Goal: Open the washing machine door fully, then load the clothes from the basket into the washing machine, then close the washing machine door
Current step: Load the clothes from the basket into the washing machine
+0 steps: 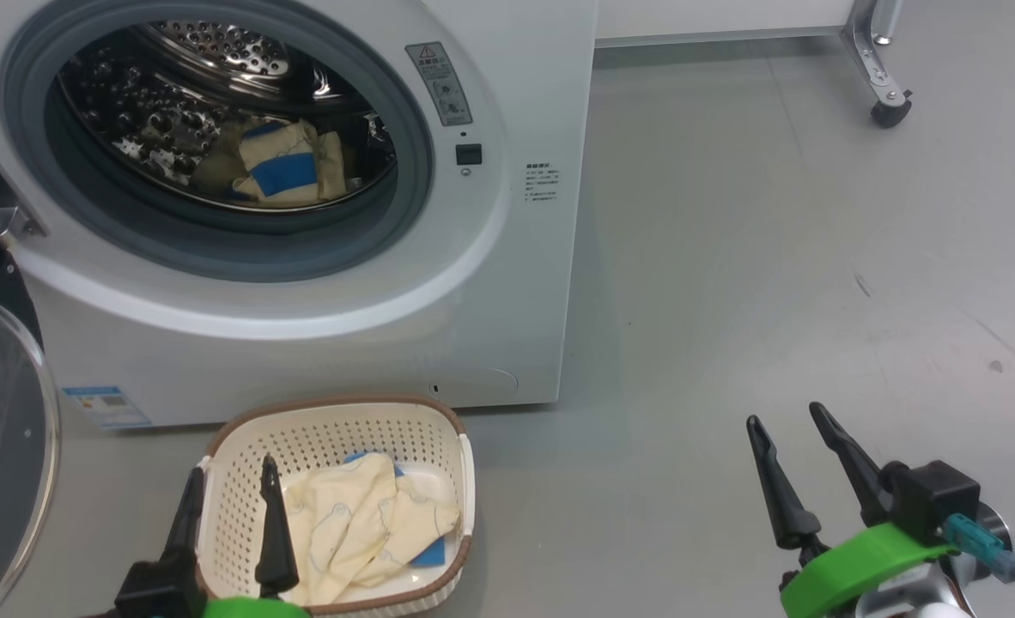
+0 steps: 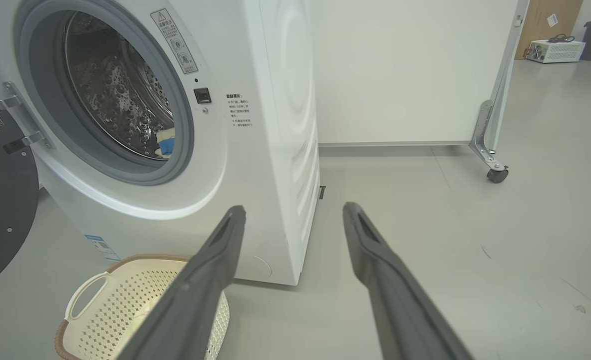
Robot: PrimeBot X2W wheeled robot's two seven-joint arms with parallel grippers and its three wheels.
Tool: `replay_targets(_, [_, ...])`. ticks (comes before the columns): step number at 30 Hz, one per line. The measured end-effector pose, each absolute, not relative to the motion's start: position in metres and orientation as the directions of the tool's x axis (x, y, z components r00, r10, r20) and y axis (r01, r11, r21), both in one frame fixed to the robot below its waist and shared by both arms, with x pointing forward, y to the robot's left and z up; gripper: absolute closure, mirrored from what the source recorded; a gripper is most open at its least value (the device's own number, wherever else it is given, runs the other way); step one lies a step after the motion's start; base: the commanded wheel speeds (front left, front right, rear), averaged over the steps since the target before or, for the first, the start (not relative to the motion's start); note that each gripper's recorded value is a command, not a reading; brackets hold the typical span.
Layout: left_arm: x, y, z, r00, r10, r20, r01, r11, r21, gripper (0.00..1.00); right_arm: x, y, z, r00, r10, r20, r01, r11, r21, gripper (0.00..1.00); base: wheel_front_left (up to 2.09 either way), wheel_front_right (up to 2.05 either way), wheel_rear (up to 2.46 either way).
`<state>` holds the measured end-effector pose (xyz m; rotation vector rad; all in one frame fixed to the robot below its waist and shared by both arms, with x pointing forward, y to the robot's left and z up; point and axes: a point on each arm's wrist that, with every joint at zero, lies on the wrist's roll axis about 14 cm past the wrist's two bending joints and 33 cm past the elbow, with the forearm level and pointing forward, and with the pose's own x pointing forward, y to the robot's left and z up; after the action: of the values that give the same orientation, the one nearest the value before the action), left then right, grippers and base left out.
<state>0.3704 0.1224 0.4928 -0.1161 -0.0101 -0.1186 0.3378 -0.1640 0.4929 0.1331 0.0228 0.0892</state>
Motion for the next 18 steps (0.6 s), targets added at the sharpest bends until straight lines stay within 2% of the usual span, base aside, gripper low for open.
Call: replay_targets(18, [0.375,0.123,0.482,0.994,-0.112,-0.014,0.110,0.988,-0.111,0.00,0.339,-0.164,0.485,0.995,0.090,-0.048,-0.083,0.987,0.136,0.00,0.00,0.00,0.00])
